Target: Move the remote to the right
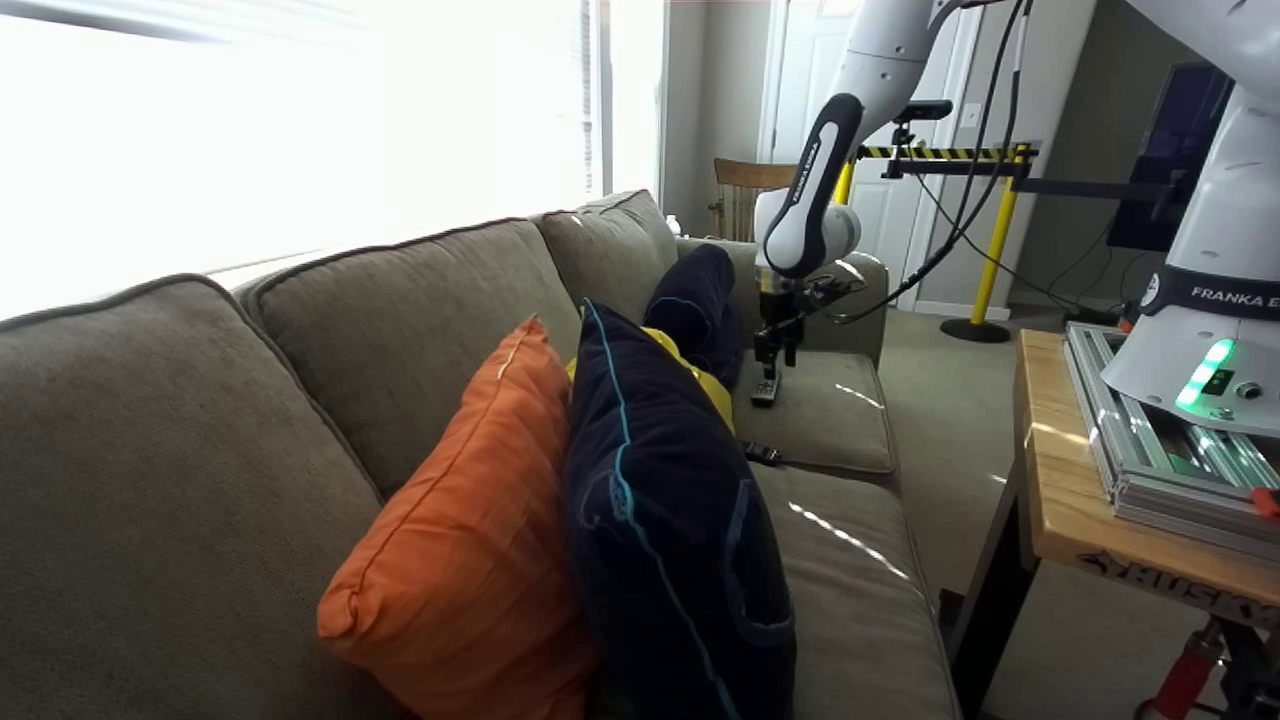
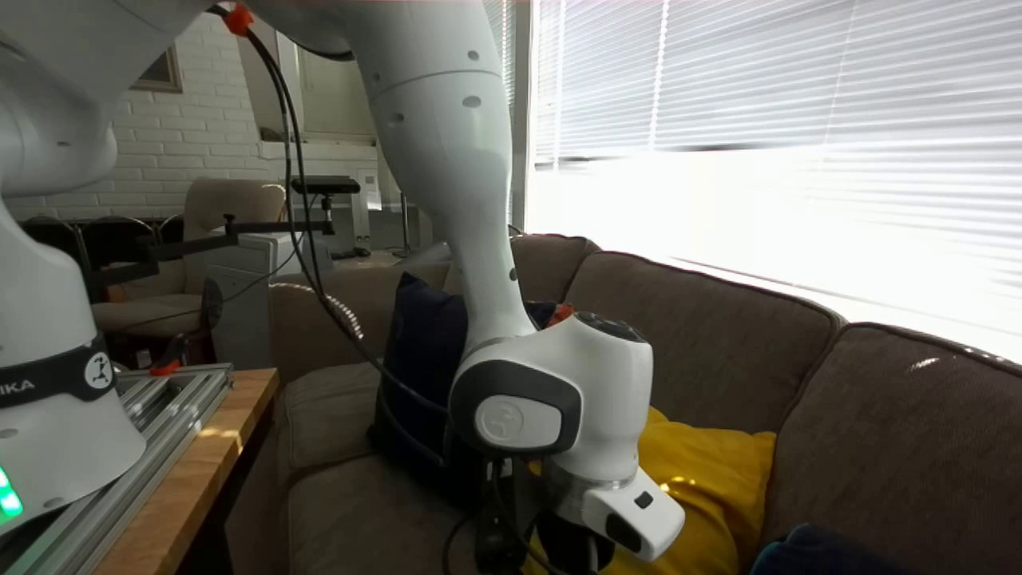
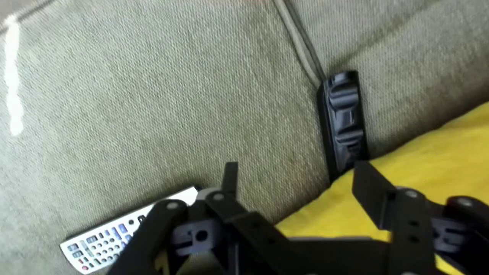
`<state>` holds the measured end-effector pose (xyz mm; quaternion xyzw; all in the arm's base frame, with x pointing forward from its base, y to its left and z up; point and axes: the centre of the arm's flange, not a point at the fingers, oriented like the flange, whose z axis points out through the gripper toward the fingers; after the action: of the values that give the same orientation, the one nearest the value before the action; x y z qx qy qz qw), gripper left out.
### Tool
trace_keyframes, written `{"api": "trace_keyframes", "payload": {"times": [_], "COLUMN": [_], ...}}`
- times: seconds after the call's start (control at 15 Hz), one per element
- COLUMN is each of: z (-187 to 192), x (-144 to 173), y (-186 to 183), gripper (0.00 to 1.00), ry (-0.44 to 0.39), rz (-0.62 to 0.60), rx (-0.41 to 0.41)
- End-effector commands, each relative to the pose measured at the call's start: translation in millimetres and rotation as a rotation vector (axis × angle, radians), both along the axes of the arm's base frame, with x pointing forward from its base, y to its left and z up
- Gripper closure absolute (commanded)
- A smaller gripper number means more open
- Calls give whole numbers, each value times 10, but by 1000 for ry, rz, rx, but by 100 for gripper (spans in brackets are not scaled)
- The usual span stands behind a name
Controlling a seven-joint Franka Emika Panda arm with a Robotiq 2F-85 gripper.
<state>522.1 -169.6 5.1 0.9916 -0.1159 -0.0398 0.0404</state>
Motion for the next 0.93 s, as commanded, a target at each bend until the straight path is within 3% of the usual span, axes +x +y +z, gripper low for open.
{"api": "trace_keyframes", "payload": {"times": [0.0,0.2,0.87], "z": [-335,-630,-1344], "x": [-136,-174,-374], "y": [144,295,397], "gripper": [0,0,0], "ry": [-182,-233,-211], "rz": [85,148,346], "rx": [35,60,91]}}
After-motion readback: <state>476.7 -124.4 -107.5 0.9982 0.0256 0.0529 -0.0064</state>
